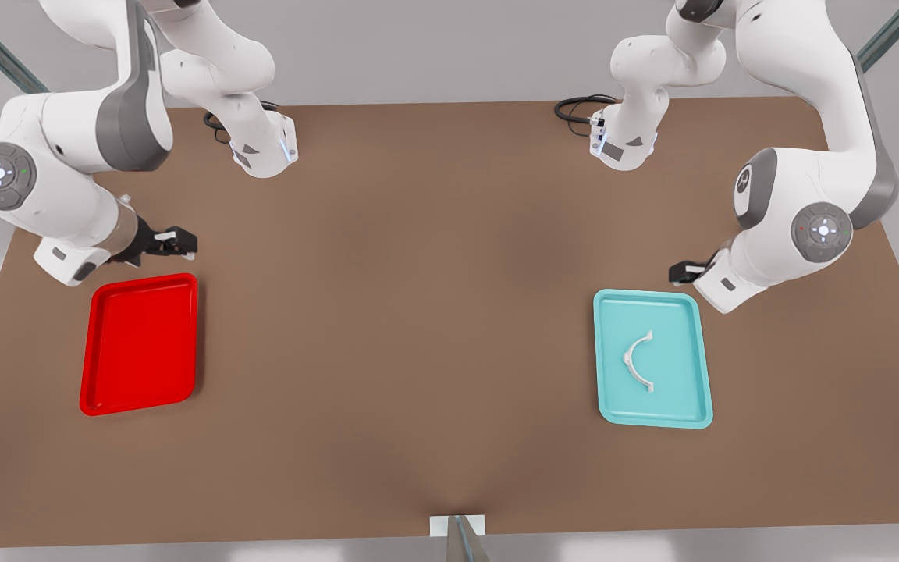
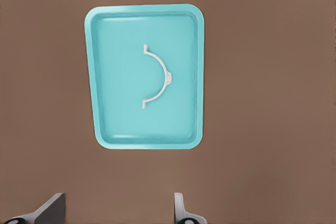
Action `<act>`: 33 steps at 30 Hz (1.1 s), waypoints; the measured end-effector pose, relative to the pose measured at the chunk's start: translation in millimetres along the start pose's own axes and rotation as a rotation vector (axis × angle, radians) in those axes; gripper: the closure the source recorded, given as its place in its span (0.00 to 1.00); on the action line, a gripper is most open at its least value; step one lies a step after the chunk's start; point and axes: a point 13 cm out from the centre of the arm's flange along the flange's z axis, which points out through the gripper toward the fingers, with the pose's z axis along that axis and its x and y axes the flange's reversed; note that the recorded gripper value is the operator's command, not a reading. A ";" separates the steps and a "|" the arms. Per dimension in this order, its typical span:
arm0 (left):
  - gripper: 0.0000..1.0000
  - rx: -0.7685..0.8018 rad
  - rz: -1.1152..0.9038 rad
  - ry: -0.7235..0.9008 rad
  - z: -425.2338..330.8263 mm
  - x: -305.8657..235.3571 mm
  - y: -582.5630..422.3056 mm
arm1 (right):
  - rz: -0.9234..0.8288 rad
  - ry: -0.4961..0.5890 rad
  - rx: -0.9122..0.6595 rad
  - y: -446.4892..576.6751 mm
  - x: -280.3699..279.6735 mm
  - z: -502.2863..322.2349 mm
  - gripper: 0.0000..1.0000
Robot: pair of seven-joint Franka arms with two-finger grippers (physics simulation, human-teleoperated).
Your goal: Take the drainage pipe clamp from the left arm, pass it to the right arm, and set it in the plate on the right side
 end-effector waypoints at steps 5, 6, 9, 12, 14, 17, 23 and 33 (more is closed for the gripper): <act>0.00 0.002 -0.007 0.056 68.8 -36.9 -9.5 | -0.027 -0.030 -0.006 11.4 -10.1 0.7 0.00; 0.00 0.004 -0.020 0.081 106.8 -53.2 -10.3 | -0.028 -0.033 -0.007 11.5 -11.5 1.2 0.00; 0.00 0.017 -0.088 0.073 182.0 -108.8 -1.7 | -0.028 -0.038 -0.009 9.1 -14.2 4.7 0.00; 0.00 0.034 -0.166 0.036 230.6 -139.9 5.9 | -0.025 -0.038 -0.011 5.4 -15.5 10.5 0.00; 0.00 0.042 -0.210 0.004 245.4 -149.4 6.3 | -0.025 -0.037 -0.011 4.2 -16.0 13.9 0.00; 0.00 0.051 -0.270 -0.038 257.4 -158.8 -2.4 | -0.028 -0.039 -0.012 4.7 -16.7 17.3 0.00; 0.00 0.065 -0.437 -0.064 275.2 -163.0 -8.5 | -0.038 -0.041 -0.010 7.2 -18.0 22.3 0.00; 0.00 0.082 -0.640 -0.071 303.4 -168.0 -7.8 | -0.043 -0.032 -0.010 6.6 -16.3 31.5 0.00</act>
